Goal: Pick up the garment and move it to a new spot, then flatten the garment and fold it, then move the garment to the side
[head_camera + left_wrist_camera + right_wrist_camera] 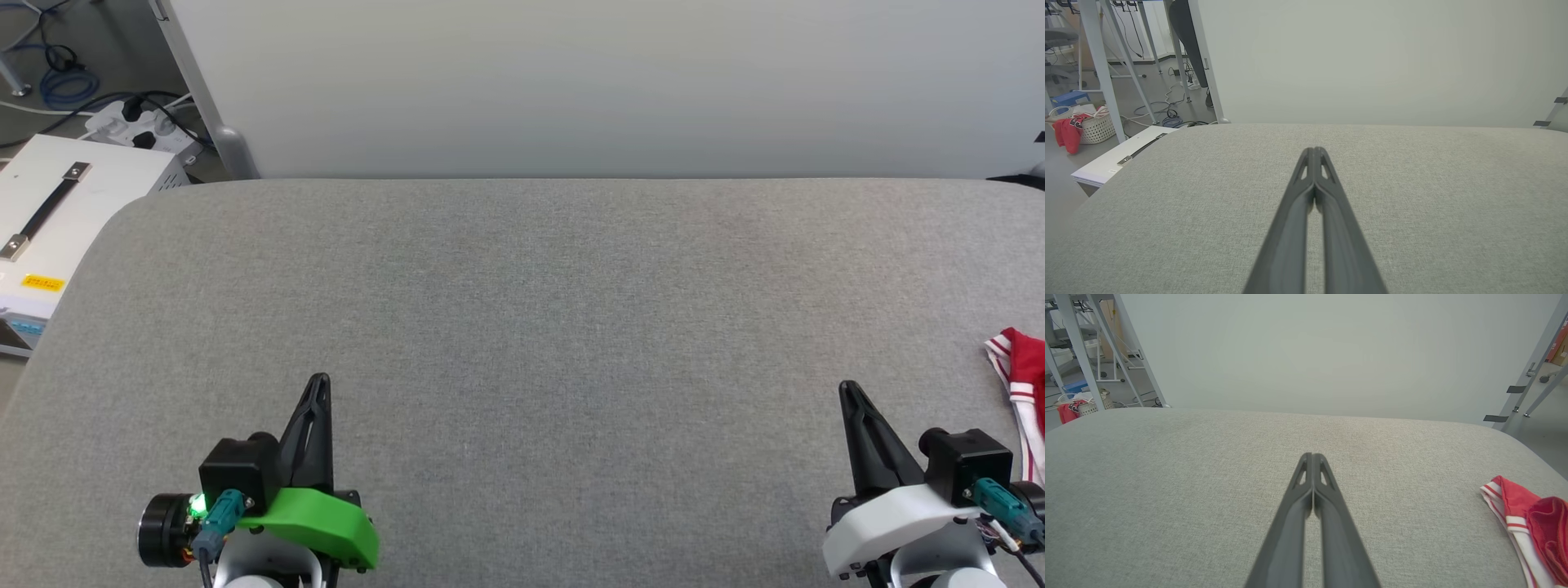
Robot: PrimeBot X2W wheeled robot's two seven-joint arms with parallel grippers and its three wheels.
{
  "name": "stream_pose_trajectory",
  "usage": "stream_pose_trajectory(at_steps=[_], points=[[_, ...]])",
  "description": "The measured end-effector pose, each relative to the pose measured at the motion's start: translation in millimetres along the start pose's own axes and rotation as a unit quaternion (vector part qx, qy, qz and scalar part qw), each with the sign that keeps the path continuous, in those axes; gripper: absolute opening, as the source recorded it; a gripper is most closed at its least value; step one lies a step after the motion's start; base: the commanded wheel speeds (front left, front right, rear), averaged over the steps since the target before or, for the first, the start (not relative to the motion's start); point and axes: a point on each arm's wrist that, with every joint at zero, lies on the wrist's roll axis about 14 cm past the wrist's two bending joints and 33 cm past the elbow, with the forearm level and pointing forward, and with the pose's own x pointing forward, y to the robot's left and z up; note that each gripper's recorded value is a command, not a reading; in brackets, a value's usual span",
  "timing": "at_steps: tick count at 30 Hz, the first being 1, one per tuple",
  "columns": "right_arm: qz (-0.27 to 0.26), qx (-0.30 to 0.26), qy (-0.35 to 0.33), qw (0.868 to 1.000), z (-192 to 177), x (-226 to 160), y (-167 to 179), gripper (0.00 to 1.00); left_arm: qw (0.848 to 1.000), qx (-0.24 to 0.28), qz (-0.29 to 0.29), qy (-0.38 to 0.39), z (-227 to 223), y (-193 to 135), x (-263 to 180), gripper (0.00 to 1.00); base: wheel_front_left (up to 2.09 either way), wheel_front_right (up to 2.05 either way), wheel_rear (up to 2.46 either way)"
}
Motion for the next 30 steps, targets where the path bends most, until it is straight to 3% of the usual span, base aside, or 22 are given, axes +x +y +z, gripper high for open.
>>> stream_pose_trajectory(at_steps=[30], points=[[0.001, -0.019, 0.013, 1.0, 2.9, 0.0, 2.6, 0.0, 0.999, 0.023, 0.006, 0.021, -1.8, 0.0, 2.5, 0.0, 0.0, 0.0, 0.0]])
